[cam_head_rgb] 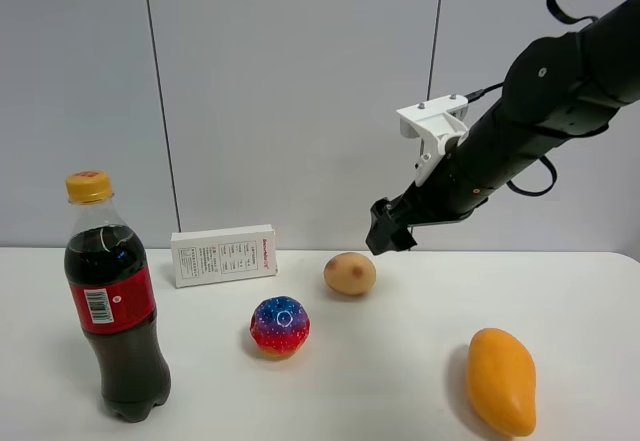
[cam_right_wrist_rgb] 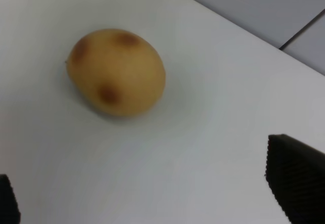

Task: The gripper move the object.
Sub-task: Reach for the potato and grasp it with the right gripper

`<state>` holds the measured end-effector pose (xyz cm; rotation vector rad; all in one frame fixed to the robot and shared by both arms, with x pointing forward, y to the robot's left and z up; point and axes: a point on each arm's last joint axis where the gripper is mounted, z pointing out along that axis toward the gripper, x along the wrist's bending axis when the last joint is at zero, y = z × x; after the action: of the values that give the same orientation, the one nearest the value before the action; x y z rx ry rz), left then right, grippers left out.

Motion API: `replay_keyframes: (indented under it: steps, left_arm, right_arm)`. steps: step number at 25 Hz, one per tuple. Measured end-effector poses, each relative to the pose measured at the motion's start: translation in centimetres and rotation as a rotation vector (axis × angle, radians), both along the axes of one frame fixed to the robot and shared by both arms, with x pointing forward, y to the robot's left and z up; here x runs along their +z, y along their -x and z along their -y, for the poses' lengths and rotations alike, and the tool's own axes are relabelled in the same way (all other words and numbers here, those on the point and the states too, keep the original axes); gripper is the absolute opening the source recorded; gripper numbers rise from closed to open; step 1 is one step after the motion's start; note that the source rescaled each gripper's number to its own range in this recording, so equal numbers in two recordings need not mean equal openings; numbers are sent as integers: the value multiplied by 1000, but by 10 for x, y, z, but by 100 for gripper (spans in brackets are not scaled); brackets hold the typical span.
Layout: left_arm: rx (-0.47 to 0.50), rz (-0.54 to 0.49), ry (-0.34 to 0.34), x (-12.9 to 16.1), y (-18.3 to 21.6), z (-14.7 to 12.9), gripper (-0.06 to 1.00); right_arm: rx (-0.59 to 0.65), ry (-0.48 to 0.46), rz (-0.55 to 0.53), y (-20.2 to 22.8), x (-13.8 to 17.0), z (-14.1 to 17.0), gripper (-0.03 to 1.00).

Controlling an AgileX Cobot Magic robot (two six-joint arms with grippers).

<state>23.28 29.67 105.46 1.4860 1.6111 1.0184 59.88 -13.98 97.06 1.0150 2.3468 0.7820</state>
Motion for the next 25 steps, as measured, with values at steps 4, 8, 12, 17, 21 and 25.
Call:
replay_keyframes:
  steps: [4, 8, 12, 17, 21, 25]
  left_arm:
    - [0, 0, 0, 0, 0, 0, 100]
    - [0, 0, 0, 0, 0, 0, 100]
    - [0, 0, 0, 0, 0, 0, 100]
    - [0, 0, 0, 0, 0, 0, 100]
    - [0, 0, 0, 0, 0, 0, 100]
    - [0, 0, 0, 0, 0, 0, 100]
  right_arm:
    - [-7, 11, 1, -7, -22, -3, 100]
    - [-14, 23, -5, -13, -42, -4, 100]
    - [-30, 11, -3, -24, -50, -9, 100]
    - [-64, -32, 14, -44, -51, -17, 100]
    - [-64, -41, 4, -53, -60, -27, 100]
    - [-64, -52, -9, -57, -69, -36, 100]
